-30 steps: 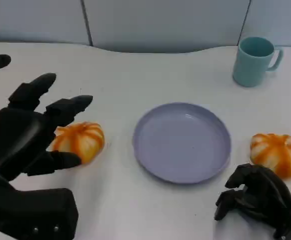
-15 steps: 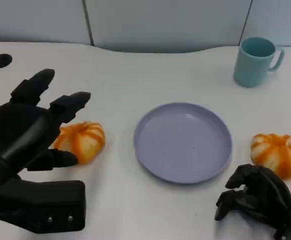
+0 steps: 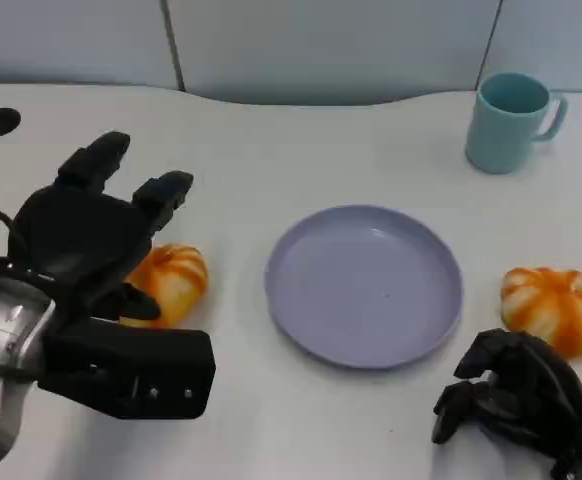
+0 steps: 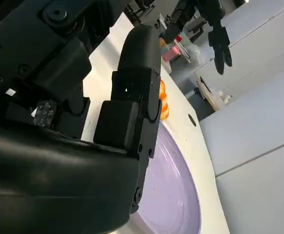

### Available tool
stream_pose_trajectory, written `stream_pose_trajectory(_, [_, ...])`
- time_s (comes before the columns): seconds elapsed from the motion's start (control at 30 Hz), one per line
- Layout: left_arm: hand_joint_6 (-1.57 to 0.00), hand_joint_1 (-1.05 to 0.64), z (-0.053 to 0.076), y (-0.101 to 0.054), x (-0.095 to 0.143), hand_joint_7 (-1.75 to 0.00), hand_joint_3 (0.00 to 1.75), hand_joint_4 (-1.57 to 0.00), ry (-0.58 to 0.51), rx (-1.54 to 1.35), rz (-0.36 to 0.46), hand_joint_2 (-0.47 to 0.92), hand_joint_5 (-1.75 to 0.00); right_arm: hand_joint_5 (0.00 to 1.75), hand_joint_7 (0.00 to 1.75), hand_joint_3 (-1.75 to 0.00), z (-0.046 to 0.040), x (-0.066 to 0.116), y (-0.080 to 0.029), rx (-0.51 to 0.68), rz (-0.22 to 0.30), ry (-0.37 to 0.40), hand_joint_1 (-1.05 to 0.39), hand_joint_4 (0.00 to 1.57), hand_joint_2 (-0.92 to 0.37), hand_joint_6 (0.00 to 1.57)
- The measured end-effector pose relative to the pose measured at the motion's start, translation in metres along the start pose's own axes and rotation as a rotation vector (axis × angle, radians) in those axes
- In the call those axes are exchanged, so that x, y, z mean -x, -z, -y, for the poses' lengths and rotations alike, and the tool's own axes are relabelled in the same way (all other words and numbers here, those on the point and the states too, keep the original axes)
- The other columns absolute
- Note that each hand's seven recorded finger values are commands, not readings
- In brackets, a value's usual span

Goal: Grasp the bread from the table and place it into the plate.

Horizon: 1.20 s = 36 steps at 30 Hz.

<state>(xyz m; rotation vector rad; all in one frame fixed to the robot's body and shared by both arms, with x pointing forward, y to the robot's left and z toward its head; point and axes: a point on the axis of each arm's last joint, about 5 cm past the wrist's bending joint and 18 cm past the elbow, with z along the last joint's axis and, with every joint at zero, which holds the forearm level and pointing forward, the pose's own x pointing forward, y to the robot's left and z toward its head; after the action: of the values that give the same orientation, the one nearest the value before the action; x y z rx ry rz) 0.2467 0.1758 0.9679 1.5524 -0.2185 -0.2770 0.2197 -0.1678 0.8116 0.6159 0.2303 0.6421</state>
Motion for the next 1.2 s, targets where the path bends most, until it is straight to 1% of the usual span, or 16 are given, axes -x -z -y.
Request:
stream_pose_trajectory(0.2, [-0.08, -0.78, 0.005, -0.001, -0.001, 0.00, 0.03, -0.05, 0.029, -0.012, 0.006, 0.92, 0.00, 0.47, 0.23, 0.00, 0.0002, 0.001, 0.000, -0.002, 0.000, 0.003, -1.05, 1.57, -0.42, 1.57])
stream_pose_trajectory(0.9, [-0.08, -0.78, 0.005, -0.001, 0.000, 0.00, 0.03, -0.05, 0.036, -0.019, 0.002, 0.92, 0.00, 0.47, 0.24, 0.00, 0.0000, 0.000, 0.001, -0.002, 0.001, 0.001, -1.05, 1.57, -0.42, 1.57])
stream_pose_trajectory(0.93, [-0.05, -0.77, 0.005, -0.001, 0.000, 0.00, 0.03, -0.02, 0.036, -0.019, 0.002, 0.92, 0.00, 0.47, 0.23, 0.00, 0.0000, 0.000, 0.001, -0.002, 0.001, 0.001, -1.05, 1.57, -0.42, 1.57])
stream_pose_trajectory(0.97, [-0.04, -0.77, 0.007, -0.001, -0.004, 0.00, 0.02, -0.01, 0.047, -0.019, 0.006, 0.91, 0.00, 0.47, 0.23, 0.00, 0.0003, 0.001, 0.001, -0.003, 0.000, 0.003, -1.05, 1.57, -0.42, 1.57])
stream_pose_trajectory(1.0, [-0.04, -0.78, 0.010, -0.002, -0.011, -0.01, 0.02, -0.01, 0.081, -0.019, 0.006, 0.90, 0.00, 0.47, 0.23, 0.00, 0.0006, 0.001, 0.001, -0.003, 0.000, 0.005, -1.05, 1.57, -0.42, 1.57])
stream_pose_trajectory(1.03, [-0.05, -0.79, 0.016, -0.003, -0.018, -0.01, 0.01, -0.01, 0.121, -0.010, -0.003, 0.89, 0.00, 0.47, 0.23, 0.00, 0.0005, 0.002, 0.001, -0.002, 0.001, 0.005, -1.05, 1.57, -0.41, 1.57])
stream_pose_trajectory(1.13, [-0.05, -0.79, 0.037, -0.011, -0.043, -0.01, 0.01, -0.01, 0.268, 0.031, -0.023, 0.89, 0.00, 0.47, 0.23, -0.01, -0.0007, 0.002, 0.002, -0.004, 0.001, 0.002, -1.05, 1.57, -0.42, 1.57])
stream_pose_trajectory(1.2, [-0.05, -0.79, 0.046, -0.016, -0.051, -0.01, 0.00, -0.01, 0.327, 0.051, -0.021, 0.89, 0.00, 0.47, 0.23, -0.01, -0.0014, 0.002, 0.002, -0.001, 0.004, -0.003, -1.05, 1.57, -0.43, 1.57])
